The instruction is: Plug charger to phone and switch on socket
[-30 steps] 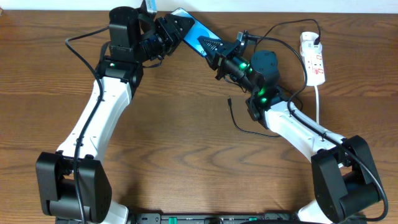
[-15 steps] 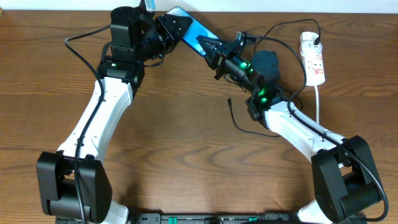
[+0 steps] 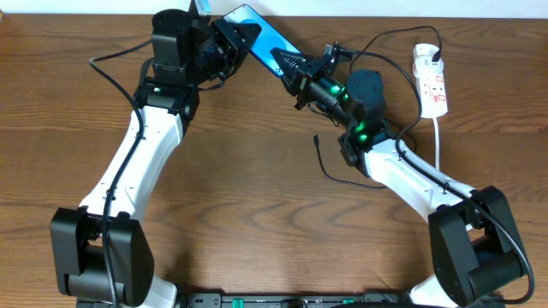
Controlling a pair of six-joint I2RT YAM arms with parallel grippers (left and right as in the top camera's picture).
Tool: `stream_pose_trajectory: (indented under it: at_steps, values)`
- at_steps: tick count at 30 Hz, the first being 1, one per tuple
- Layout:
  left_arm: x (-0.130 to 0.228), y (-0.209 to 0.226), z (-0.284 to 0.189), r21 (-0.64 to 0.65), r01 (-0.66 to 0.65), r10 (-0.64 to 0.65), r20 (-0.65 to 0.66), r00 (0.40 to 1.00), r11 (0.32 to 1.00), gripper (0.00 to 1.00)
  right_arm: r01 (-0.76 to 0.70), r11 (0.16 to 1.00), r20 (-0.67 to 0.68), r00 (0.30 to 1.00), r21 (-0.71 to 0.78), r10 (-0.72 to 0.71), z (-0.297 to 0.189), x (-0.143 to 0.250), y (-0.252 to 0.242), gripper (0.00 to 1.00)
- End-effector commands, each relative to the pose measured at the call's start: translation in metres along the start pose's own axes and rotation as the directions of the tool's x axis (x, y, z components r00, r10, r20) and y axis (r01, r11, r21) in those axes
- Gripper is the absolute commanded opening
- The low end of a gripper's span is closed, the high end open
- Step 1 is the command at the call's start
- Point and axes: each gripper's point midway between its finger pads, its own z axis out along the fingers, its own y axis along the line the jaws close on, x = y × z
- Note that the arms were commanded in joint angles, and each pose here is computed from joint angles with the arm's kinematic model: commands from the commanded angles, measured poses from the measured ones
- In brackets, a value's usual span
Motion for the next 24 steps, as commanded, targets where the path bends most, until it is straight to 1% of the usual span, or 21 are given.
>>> stream_pose_trajectory:
  at_steps: [1,6,7,9,10,13,15,16,18,24]
  values:
    - [-0.006,-0.003,0.001,-0.004,-0.107,0.107,0.036,0.994,0.994,0.08,0.029,0.999,-0.154,0.988,0.02,-0.026,0.004,0.042,0.0,0.01]
    - [-0.006,-0.003,0.001,-0.003,-0.082,0.082,0.037,0.996,0.997,0.07,0.062,0.998,-0.155,0.986,0.017,-0.059,0.004,0.043,-0.001,0.02]
    - [-0.006,-0.003,0.001,-0.004,-0.082,0.082,0.037,0.996,0.997,0.07,0.08,0.997,-0.152,0.985,0.014,-0.077,0.004,0.043,-0.001,0.05]
    - [-0.008,-0.002,0.0,-0.005,-0.08,0.081,0.041,0.996,0.997,0.07,0.116,0.993,-0.152,0.982,0.008,-0.114,0.004,0.042,-0.001,0.17]
    - [-0.01,-0.001,-0.001,-0.007,-0.079,0.08,0.044,0.996,0.997,0.07,0.133,0.991,-0.151,0.98,0.006,-0.131,0.004,0.042,-0.001,0.26]
    - [-0.013,0.002,-0.003,-0.015,-0.072,0.073,0.048,0.996,0.997,0.08,0.179,0.984,-0.146,0.973,-0.003,-0.178,0.004,0.039,0.0,0.48]
    - [-0.016,0.006,-0.005,-0.028,-0.063,0.064,0.051,0.997,0.998,0.08,0.224,0.974,-0.137,0.965,-0.01,-0.224,0.003,0.036,0.001,0.59]
    - [-0.017,0.009,-0.006,-0.035,-0.056,0.058,0.05,0.997,0.998,0.08,0.258,0.966,-0.125,0.958,-0.014,-0.258,0.002,0.032,0.002,0.63]
    - [-0.019,0.014,-0.008,-0.05,-0.044,0.046,0.05,0.998,0.998,0.07,0.309,0.951,-0.107,0.945,-0.02,-0.309,0.0,0.025,0.004,0.67]
    - [-0.023,0.019,-0.011,-0.061,-0.03,0.034,0.053,0.998,0.998,0.08,0.399,0.916,-0.083,0.913,-0.025,-0.4,-0.007,0.007,0.009,0.79]
